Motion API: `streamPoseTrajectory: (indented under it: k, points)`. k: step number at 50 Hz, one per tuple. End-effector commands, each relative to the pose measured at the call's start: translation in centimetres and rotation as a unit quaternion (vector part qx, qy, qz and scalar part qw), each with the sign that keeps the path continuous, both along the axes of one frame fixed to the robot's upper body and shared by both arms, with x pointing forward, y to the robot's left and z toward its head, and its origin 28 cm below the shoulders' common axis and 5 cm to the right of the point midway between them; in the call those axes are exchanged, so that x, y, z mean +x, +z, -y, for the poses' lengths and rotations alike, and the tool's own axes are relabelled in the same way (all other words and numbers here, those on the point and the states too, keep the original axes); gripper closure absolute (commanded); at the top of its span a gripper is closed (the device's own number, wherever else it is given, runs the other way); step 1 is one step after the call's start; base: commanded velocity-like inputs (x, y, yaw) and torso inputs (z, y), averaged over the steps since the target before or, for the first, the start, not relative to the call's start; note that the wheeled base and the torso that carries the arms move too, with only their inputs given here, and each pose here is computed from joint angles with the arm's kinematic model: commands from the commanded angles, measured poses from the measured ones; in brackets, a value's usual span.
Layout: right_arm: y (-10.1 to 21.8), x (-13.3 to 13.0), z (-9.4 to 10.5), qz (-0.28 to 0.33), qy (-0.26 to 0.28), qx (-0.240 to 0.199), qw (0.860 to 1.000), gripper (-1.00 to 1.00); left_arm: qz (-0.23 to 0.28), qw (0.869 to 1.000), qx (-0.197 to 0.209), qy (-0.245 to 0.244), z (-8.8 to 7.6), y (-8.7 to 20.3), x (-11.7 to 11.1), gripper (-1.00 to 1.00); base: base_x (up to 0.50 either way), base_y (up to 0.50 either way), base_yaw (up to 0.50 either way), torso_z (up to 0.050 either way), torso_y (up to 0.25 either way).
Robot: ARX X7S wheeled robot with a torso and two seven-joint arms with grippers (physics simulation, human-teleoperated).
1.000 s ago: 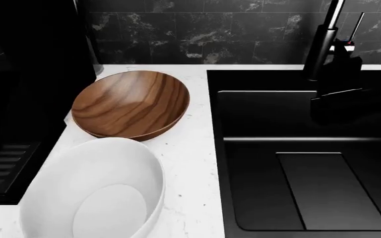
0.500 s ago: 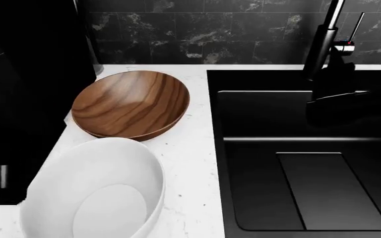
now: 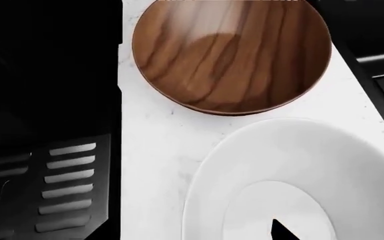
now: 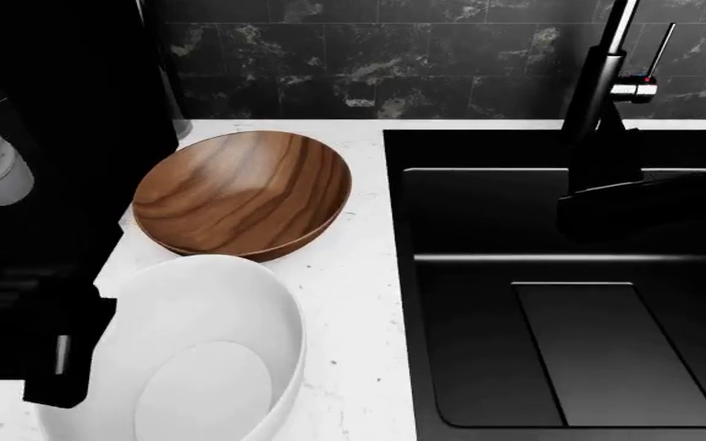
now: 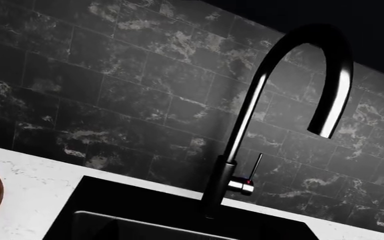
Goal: Stack the bowls in the sink.
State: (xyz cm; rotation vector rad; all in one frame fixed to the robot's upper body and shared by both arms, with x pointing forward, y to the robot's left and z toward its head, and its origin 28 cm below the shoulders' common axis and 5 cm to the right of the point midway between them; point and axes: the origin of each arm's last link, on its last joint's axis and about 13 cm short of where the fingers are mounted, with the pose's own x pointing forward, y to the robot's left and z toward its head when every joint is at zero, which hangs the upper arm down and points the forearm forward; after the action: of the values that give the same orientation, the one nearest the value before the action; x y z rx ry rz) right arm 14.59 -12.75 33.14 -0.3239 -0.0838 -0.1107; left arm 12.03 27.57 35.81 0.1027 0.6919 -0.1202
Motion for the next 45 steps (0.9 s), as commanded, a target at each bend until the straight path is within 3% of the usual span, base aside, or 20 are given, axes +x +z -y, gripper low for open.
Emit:
streamPoseTrajectory:
  k: [1,25,45]
  points:
    - [-0.4,0.2,0.0,-0.004,0.0,0.0,1.0,-1.0,-0.04,0.999,-0.005,0.015,-0.1,-1.5,0.6,-1.0,0.0,0.0,0.0,0.0,0.0]
    - [-0.8,0.6,-0.2,-0.008,0.006,0.002,1.0,-1.0,-0.077,0.997,0.015,0.009,-0.3,-4.5,3.0,-1.0,0.0,0.0,0.0,0.0,0.0]
    - [-1.0,0.5,0.0,-0.007,0.005,0.003,1.0,-1.0,-0.101,0.994,0.043,-0.016,0.9,-5.8,3.6,-1.0,0.0,0.0,0.0,0.0,0.0]
